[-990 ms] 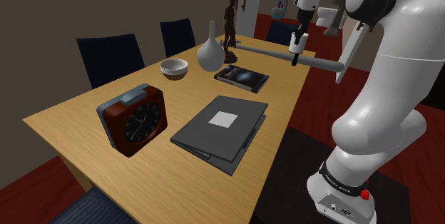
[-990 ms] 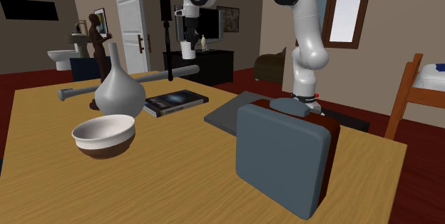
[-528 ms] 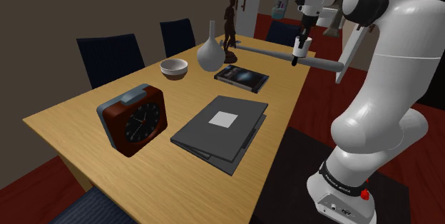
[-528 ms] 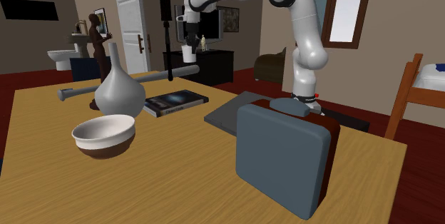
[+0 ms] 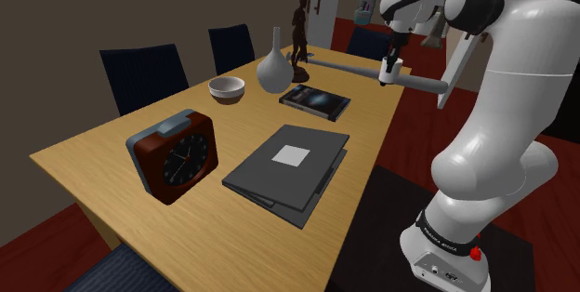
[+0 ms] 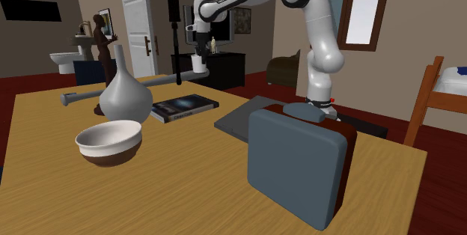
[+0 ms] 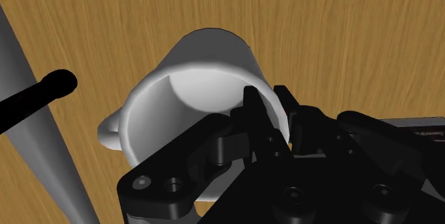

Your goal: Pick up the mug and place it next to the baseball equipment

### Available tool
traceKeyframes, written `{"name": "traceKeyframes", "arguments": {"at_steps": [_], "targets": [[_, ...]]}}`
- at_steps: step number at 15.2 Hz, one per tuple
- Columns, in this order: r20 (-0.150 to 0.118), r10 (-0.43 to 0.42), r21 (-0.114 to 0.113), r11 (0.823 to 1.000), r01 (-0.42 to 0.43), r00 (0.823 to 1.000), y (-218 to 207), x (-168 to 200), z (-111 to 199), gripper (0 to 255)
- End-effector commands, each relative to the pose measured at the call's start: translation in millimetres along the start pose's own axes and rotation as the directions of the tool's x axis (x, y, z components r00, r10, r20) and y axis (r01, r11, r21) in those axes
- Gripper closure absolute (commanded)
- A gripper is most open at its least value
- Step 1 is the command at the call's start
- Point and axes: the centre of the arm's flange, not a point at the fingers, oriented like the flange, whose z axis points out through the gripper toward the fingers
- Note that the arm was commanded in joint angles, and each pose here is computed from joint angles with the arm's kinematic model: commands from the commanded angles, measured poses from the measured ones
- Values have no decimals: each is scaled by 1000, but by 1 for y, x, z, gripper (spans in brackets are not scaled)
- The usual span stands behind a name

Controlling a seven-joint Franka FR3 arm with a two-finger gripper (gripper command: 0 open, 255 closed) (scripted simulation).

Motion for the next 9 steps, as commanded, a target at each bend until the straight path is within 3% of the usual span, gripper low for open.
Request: {"name": "traceKeyframes", "arguments": {"at_steps": [1,9], "targets": [[-1,0,-1,1000,0,1000,0,2,10,255],[-1,0,-1,1000,0,1000,-3,2,52,255]]}}
